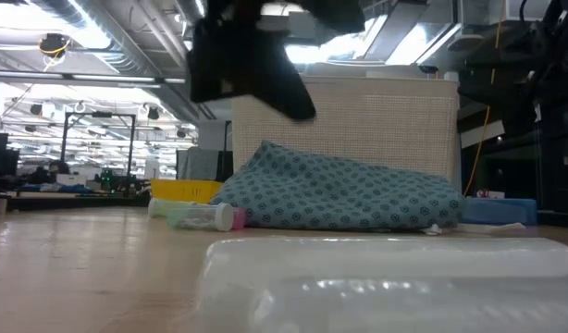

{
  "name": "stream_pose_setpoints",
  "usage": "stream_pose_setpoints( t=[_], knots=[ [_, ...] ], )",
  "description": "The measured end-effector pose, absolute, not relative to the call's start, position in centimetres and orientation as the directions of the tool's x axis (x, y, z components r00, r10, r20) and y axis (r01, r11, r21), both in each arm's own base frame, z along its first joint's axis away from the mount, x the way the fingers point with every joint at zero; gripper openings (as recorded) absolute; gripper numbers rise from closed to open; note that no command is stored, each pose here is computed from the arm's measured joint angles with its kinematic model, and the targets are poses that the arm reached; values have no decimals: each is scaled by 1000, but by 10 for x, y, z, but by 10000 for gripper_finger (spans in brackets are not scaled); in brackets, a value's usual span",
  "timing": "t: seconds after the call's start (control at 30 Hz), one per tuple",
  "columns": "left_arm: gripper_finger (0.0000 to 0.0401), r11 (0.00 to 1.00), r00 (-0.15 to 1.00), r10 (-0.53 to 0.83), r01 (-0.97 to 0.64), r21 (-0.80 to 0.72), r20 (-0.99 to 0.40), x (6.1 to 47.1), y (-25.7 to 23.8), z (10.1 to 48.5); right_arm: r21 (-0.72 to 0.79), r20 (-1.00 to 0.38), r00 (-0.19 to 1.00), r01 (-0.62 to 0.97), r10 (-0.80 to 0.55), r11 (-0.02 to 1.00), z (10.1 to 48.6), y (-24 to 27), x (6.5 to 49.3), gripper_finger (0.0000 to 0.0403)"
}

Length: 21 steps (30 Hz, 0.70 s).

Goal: Pick & place medical supplies in basket/bin
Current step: Put the top white gauze into the orange bin

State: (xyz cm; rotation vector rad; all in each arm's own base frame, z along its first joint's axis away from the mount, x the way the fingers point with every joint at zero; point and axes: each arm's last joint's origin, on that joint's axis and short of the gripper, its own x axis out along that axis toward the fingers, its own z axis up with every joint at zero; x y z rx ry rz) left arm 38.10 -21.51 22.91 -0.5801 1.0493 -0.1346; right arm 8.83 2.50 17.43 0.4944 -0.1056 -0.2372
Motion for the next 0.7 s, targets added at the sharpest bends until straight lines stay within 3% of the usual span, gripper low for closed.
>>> stream_pose_setpoints(
  t=[0.1,0.37,0.7],
  knots=[
    [212,853,456,-386,-154,-498,-802,393,-222,225,479,43,967,200,-250,855,174,25,88,224],
    [212,820,460,-438,-146,-553,-772,420,-239,224,478,42,967,200,-250,855,174,25,88,224],
    [212,805,380,-454,-212,-554,-806,422,-247,199,475,43,968,198,-247,858,174,25,88,224]
  ],
)
